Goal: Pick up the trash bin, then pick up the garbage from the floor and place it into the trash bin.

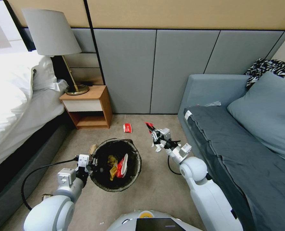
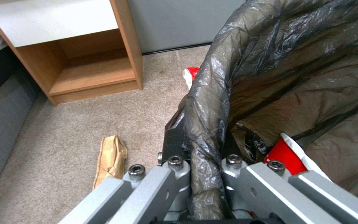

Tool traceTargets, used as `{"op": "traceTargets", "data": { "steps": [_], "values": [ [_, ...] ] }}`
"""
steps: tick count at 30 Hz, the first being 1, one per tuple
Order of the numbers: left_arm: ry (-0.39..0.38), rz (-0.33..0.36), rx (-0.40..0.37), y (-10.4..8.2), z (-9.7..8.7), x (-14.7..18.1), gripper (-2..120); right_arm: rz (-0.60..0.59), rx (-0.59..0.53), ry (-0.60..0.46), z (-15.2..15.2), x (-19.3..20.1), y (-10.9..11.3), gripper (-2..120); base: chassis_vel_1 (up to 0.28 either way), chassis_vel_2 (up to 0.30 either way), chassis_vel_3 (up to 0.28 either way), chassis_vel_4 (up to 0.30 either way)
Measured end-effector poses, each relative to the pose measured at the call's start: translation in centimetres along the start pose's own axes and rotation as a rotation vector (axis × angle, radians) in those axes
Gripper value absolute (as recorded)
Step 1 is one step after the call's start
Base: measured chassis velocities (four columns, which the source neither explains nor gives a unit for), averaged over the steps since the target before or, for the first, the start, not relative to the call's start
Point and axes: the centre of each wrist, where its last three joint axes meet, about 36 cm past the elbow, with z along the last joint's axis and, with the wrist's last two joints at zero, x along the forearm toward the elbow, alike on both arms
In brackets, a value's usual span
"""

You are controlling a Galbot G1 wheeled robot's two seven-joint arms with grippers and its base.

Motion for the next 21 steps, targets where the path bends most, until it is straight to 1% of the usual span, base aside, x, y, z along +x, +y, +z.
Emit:
{"op": "traceTargets", "data": {
  "steps": [1, 2, 3, 4, 5, 7, 8, 9, 11, 12, 13, 14, 15, 16, 17, 20, 21],
  "values": [
    [0.0, 0.0, 0.0, 0.0, 0.0, 0.0, 1, 0.0, 0.0, 0.0, 0.0, 0.0, 0.0, 0, 0.0, 0.0, 0.0, 0.0],
    [0.0, 0.0, 0.0, 0.0, 0.0, 0.0, 1, -0.028, -0.011, -0.03, -1.6, -0.2, 0.9, 0, 0.0, 0.0, 0.0, 0.0],
    [0.001, 0.0, -0.001, 0.0, 0.0, 0.0, 1, -0.041, -0.019, -0.055, -2.5, -0.5, 1.7, 0, 0.0, 0.0, 0.0, 0.0],
    [0.001, 0.001, -0.001, 0.0, 0.0, 0.0, 1, -0.05, -0.03, -0.071, -3.1, -0.7, 2.4, 0, 0.0, 0.0, 0.0, 0.0],
    [0.001, 0.001, -0.001, 0.0, 0.0, 0.0, 1, -0.05, -0.03, -0.071, -3.1, -0.7, 2.4, 0, 0.0, 0.0, 0.0, 0.0],
    [0.002, 0.002, -0.002, 0.0, 0.0, -0.2, 1, -0.106, -0.129, -0.087, -4.5, -1.4, 5.5, 0, 0.0, 0.0, 0.0, 0.0],
    [0.002, 0.002, -0.003, -0.1, 0.0, -0.2, 1, -0.139, -0.173, -0.079, -5.1, -1.6, 6.5, 0, 0.0, 0.0, 0.0, 0.0],
    [0.002, 0.002, -0.003, -0.1, 0.0, -0.2, 1, -0.139, -0.173, -0.079, -5.1, -1.6, 6.5, 0, 0.0, 0.0, 0.0, 0.0],
    [0.004, 0.002, -0.004, -0.1, -0.1, -0.3, 1, -0.226, -0.269, -0.018, -6.2, -2.1, 9.2, 0, 0.0, 0.0, 0.0, 0.0],
    [0.005, 0.001, -0.006, -0.2, -0.1, -0.3, 1, -0.245, -0.297, 0.022, -6.3, -2.2, 10.2, 0, 0.0, 0.0, 0.0, 0.0],
    [0.005, 0.001, -0.006, -0.2, -0.1, -0.3, 1, -0.245, -0.297, 0.022, -6.3, -2.2, 10.2, 0, 0.0, 0.0, 0.0, 0.0],
    [0.004, 0.0, -0.008, -0.2, -0.1, -0.3, 1, -0.259, -0.317, 0.058, -6.2, -2.3, 11.3, 0, 0.0, 0.0, 0.0, 0.0],
    [0.004, -0.001, -0.009, -0.2, -0.1, -0.4, 1, -0.267, -0.324, 0.076, -6.2, -2.3, 11.8, 0, 0.0, 0.0, 0.0, 0.0],
    [0.004, -0.003, -0.012, -0.2, -0.2, -0.4, 1, -0.284, -0.323, 0.119, -5.9, -2.4, 12.5, 0, 0.0, 0.0, 0.0, 0.0],
    [0.004, -0.003, -0.012, -0.2, -0.2, -0.4, 1, -0.284, -0.323, 0.119, -5.9, -2.4, 12.5, 0, 0.0, 0.0, 0.0, 0.0],
    [0.003, -0.006, -0.013, -0.2, -0.2, -0.5, 1, -0.286, -0.314, 0.188, -5.6, -2.2, 13.0, 0, 0.0, 0.0, 0.0, 0.0],
    [0.003, -0.006, -0.013, -0.2, -0.2, -0.5, 1, -0.286, -0.314, 0.188, -5.6, -2.2, 13.0, 0, 0.0, 0.0, 0.0, 0.0]
  ]
}}
